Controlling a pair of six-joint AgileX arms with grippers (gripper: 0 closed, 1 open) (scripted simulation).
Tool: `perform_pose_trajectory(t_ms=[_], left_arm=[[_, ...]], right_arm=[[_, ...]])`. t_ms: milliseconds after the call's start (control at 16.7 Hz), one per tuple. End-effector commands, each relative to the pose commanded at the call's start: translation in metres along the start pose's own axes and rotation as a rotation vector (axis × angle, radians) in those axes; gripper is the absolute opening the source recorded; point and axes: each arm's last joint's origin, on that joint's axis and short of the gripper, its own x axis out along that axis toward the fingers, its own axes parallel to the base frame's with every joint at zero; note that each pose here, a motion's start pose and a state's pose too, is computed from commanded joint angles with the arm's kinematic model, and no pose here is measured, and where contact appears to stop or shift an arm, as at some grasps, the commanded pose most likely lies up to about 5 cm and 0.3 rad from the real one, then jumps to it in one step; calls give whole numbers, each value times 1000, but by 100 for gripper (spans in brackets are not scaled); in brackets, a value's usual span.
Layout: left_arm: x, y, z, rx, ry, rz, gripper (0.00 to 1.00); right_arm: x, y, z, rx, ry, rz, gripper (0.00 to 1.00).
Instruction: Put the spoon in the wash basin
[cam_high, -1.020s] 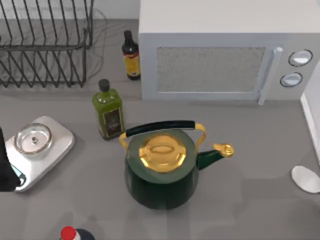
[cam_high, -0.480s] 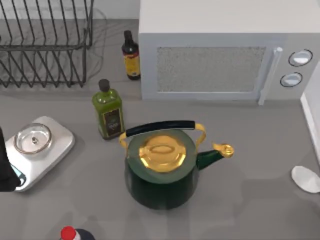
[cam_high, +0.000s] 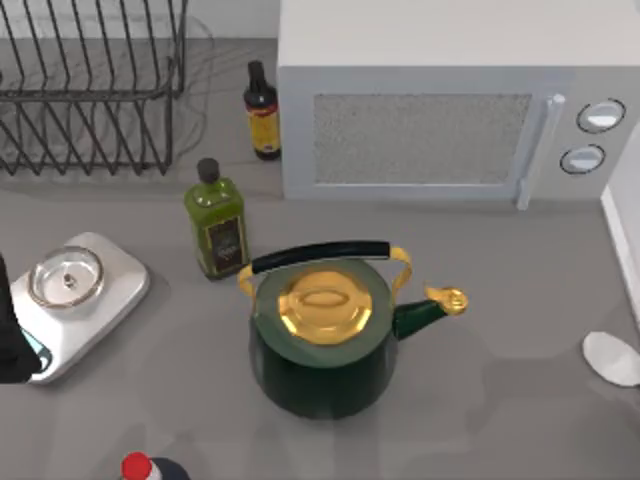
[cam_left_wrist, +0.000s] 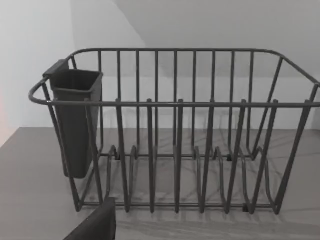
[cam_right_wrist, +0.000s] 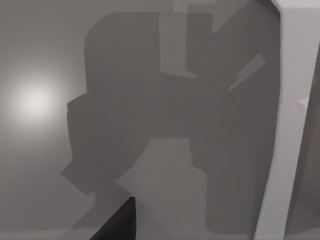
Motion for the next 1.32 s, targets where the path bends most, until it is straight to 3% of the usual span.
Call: perform_pose_trajectory(t_ms=[240,540,720,1320], left_arm=[[0,0,0,0,0,0,100],[0,0,0,0,0,0,100],[0,0,0,0,0,0,100],[0,0,0,0,0,0,100]], right_arm=[[-16,-4,4,-3,-4,-4,0],[-68,-3,4,-4,22,25,0],[-96,-1,2,-1,5,6,0],[-105,-17,16,-8,26,29,0]])
